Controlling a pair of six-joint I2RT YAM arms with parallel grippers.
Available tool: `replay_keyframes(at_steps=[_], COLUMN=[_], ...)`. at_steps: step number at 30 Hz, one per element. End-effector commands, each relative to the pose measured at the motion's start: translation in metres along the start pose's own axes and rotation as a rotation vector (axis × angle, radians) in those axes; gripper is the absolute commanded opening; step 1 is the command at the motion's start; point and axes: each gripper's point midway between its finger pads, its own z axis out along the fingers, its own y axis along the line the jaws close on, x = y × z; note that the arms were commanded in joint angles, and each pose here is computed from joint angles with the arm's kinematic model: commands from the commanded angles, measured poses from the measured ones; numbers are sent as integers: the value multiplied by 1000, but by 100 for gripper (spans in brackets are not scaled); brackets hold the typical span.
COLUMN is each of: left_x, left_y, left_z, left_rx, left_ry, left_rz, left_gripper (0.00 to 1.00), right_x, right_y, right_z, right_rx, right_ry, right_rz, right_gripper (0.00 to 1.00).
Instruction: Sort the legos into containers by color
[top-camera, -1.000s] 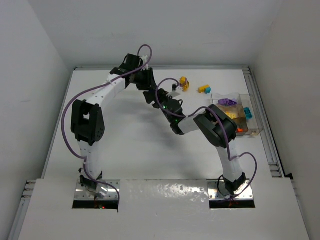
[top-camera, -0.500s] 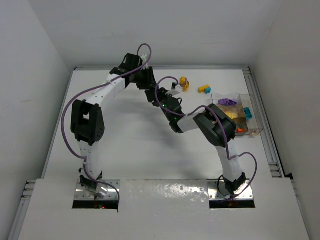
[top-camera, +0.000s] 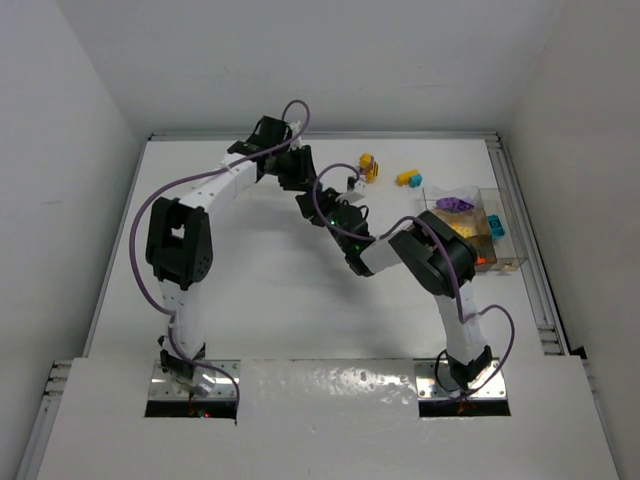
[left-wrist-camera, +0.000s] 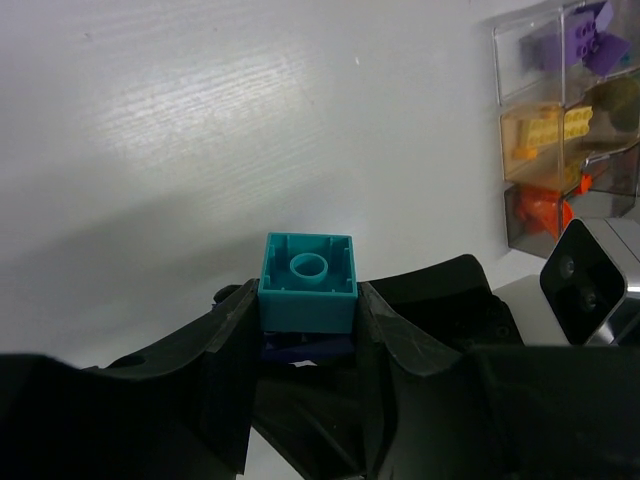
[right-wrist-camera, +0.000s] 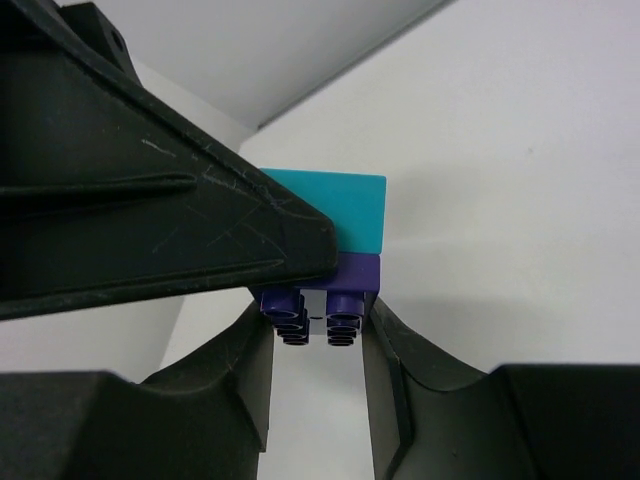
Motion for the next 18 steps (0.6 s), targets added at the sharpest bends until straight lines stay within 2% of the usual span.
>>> replay_keyframes(at_steps=[1,4,18], left_x=[-12,-11,-6], left_y=[24,27,39], left_z=[2,5,4], left_rx=[-78,-84,-131], left_ry=[-46,-40,-32], left_rz=[14,14,45], left_gripper=[0,0,0], right_x=[-32,-23,-31], right_y=[10,0,1], right_z=[-12,-27,-60], right_rx=[-20,-6,-14], right_ry=[-74,-38,-7], right_rz=[17,5,-49], right_gripper=[0,0,0])
